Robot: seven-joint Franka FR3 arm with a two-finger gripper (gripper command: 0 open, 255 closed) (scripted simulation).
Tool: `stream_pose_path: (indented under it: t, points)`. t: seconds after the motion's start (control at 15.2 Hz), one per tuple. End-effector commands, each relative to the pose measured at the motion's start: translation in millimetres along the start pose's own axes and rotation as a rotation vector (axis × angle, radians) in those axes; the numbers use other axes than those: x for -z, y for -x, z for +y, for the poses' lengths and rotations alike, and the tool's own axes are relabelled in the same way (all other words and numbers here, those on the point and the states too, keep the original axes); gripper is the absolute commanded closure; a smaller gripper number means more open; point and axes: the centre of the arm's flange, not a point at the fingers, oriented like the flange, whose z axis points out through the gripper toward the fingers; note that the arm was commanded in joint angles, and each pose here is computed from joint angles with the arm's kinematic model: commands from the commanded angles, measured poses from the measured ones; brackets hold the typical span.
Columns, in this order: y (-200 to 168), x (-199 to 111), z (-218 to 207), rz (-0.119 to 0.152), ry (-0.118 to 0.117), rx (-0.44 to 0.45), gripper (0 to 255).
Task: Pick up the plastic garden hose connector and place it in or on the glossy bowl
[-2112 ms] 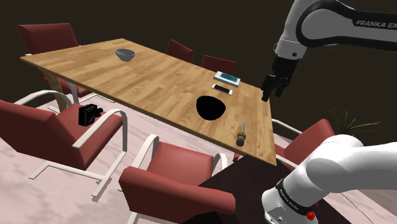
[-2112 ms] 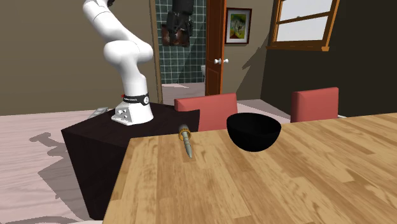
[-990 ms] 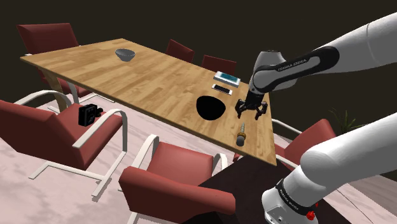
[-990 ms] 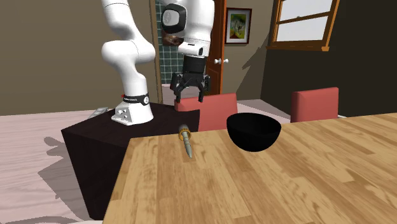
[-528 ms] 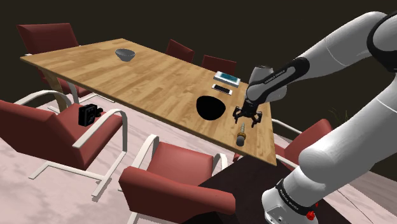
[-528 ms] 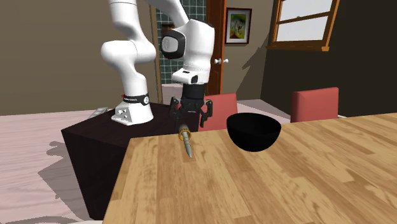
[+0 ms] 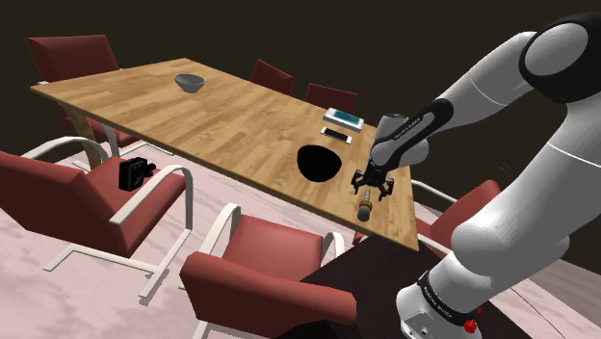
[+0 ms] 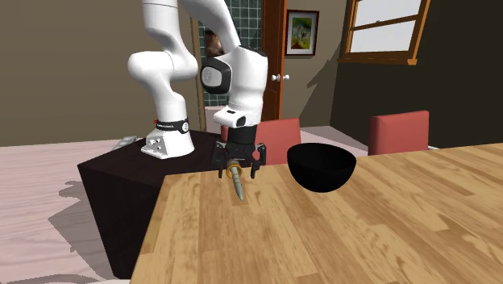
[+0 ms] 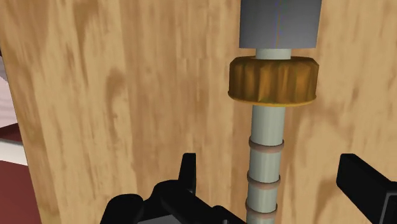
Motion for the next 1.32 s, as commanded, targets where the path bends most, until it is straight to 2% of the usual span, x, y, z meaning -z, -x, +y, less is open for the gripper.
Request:
stream_pose_path:
  t: [0.0, 0.46, 0.53, 1.12, 1.25]
  points:
    - [0.3, -7.0, -0.5, 0.0, -0.001, 0.0, 0]
    - [0.3, -6.9, -0.5, 0.0, -0.001, 0.0, 0]
    - [0.3, -6.9, -0.5, 0.0, -0.001, 0.0, 255]
    - [0.3, -7.0, -0.5, 0.0, -0.001, 0.0, 255]
    - [0.3, 3.5, 0.9, 0.0, -0.001, 0.0, 255]
